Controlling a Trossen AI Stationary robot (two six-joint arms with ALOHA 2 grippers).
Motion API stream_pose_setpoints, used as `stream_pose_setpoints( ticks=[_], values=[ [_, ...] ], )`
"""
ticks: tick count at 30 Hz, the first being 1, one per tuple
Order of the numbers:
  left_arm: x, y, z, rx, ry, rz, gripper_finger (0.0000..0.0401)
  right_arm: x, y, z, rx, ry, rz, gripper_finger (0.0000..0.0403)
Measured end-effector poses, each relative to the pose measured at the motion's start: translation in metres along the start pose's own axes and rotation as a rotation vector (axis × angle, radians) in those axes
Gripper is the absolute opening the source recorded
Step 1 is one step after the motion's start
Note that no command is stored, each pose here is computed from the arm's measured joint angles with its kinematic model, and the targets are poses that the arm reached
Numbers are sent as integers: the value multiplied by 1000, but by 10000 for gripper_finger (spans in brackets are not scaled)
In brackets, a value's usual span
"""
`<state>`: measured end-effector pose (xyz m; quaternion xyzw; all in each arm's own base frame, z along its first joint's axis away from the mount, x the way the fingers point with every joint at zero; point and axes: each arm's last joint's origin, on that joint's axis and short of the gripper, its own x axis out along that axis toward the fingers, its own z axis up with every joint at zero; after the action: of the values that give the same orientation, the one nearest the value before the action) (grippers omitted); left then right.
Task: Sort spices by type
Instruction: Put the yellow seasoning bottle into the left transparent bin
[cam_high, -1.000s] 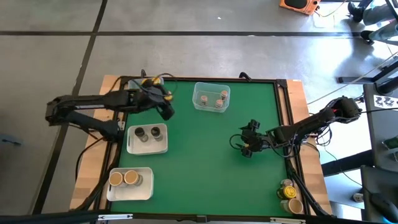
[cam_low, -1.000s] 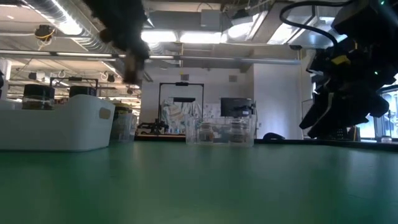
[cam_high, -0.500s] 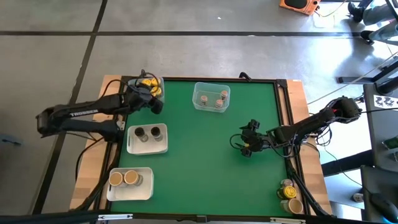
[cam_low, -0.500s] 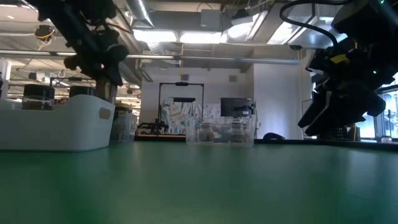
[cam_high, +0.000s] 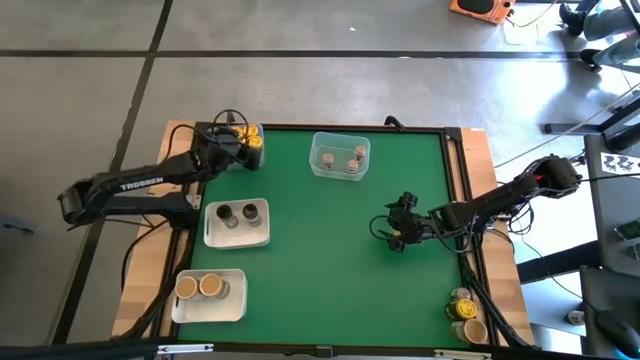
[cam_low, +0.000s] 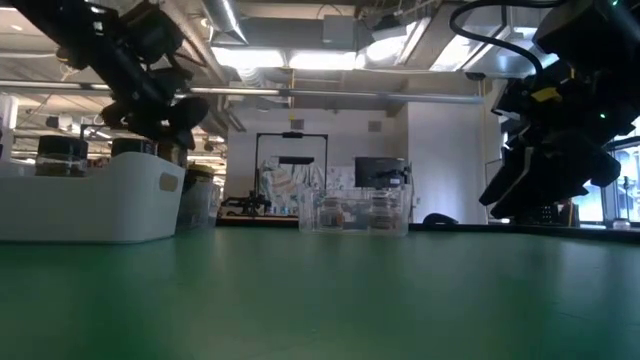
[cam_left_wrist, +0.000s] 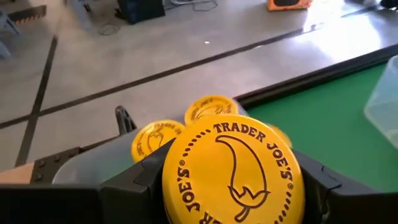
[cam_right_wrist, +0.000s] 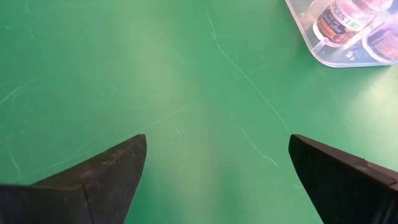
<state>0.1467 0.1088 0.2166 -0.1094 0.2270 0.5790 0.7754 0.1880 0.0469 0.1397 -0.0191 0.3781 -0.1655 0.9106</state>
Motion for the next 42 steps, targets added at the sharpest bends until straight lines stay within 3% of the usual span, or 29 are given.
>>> stream_pose_setpoints(
  ticks=[11, 20, 31, 37, 42],
  values=[
    [15, 8, -25, -57, -21, 25, 225, 0, 0, 0, 0, 0, 1, 392],
    [19, 11, -38, -89, -4, 32, 217, 0, 0, 0, 0, 0, 1, 392],
    [16, 11, -31, -82, -5, 15, 291, 0, 1, 0, 1, 7, 18, 392],
    [-12, 13, 13, -49, 5, -103, 295, 0, 1, 0, 0, 7, 19, 392],
    [-43, 0, 46, -30, -99, -471, 295, 0, 1, 0, 1, 15, 41, 392]
  ],
)
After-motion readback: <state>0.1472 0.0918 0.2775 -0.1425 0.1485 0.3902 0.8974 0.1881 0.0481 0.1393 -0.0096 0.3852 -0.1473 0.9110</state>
